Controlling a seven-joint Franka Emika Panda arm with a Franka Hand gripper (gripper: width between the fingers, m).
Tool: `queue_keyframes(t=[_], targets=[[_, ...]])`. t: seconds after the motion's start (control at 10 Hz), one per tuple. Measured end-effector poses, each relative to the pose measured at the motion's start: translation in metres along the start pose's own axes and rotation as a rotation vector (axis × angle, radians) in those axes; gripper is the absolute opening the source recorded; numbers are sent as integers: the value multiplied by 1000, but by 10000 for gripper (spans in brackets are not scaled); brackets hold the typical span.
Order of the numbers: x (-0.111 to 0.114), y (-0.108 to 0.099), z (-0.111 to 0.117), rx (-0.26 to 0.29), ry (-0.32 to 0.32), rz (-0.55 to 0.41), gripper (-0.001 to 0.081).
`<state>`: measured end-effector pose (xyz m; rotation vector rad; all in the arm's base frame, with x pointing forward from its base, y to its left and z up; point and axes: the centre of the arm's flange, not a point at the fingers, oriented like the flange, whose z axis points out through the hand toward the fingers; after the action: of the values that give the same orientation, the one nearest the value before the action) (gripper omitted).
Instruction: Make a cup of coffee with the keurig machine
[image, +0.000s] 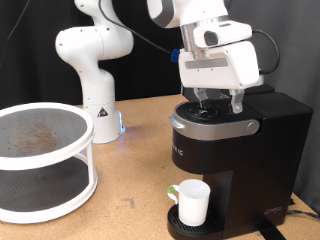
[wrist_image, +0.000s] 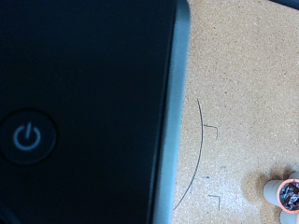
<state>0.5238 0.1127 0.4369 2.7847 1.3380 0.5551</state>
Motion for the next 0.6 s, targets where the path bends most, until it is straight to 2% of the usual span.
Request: queue_keyframes(t=[0.3, 0.6], targets=[[3, 3, 3, 33, -31, 19, 797], [7, 11, 9, 97, -105, 67, 797]])
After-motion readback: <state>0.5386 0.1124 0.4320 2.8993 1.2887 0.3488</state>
